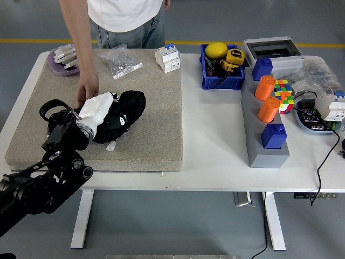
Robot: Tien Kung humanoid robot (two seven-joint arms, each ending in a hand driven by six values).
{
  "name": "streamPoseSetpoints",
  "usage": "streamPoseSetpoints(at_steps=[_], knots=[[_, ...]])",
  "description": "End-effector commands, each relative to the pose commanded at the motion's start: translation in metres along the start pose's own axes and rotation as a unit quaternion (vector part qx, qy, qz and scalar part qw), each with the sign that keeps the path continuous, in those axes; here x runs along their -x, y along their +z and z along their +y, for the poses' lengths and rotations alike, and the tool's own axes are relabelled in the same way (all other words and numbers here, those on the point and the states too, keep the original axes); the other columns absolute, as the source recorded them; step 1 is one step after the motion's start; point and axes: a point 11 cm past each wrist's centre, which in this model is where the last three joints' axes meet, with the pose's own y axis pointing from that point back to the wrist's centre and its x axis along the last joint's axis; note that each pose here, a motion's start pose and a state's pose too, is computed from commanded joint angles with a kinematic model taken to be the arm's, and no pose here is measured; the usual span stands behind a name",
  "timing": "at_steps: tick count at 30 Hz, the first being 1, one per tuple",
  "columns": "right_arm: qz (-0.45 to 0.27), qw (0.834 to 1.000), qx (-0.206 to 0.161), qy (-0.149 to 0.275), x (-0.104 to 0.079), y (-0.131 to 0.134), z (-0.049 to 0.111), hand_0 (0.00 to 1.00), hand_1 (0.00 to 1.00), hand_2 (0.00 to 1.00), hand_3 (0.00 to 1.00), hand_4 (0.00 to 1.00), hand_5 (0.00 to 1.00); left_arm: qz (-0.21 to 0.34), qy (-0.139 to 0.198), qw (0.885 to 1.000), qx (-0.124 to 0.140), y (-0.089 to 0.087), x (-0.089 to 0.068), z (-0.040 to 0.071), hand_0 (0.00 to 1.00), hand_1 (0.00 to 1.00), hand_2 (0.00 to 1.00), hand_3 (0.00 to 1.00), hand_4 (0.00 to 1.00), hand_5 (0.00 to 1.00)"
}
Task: Pick the rag up,wipe the panel,place it on the desk
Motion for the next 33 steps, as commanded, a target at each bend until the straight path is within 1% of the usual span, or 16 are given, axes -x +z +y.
streamPoseSetpoints(at_steps=[7, 8, 12, 21, 33], knots=[[0.000, 1.000, 0.000, -0.001, 0.000, 0.000, 0.000, 0.893, 0.732, 0.755, 0.774, 0.998, 0.998, -0.001, 0.001, 1.000, -0.007, -0.005, 0.000, 0.002, 0.234, 0.193, 0.564, 0.544, 0.469, 0.002], [-0.001, 1.000, 0.000, -0.001, 0.000, 0.000, 0.000, 0.894, 0.729, 0.755, 0.775, 0.998, 0.998, -0.002, 0.003, 1.000, -0.010, -0.008, -0.001, 0.002, 0.235, 0.195, 0.566, 0.550, 0.483, 0.002], [-0.002, 1.000, -0.001, 0.000, 0.000, 0.000, 0.000, 0.894, 0.729, 0.755, 0.775, 0.998, 0.998, -0.002, 0.008, 1.000, -0.020, -0.017, -0.005, 0.003, 0.235, 0.195, 0.566, 0.550, 0.483, 0.002], [-0.004, 1.000, -0.001, 0.000, -0.001, 0.000, 0.000, 0.894, 0.728, 0.755, 0.774, 0.998, 0.998, -0.006, 0.022, 0.998, -0.053, -0.048, -0.015, 0.009, 0.235, 0.195, 0.566, 0.549, 0.489, 0.002], [-0.007, 1.000, -0.001, 0.000, -0.002, 0.001, 0.000, 0.894, 0.727, 0.755, 0.774, 0.998, 0.998, -0.016, 0.041, 0.995, -0.094, -0.091, -0.034, 0.021, 0.236, 0.195, 0.567, 0.549, 0.492, 0.002]])
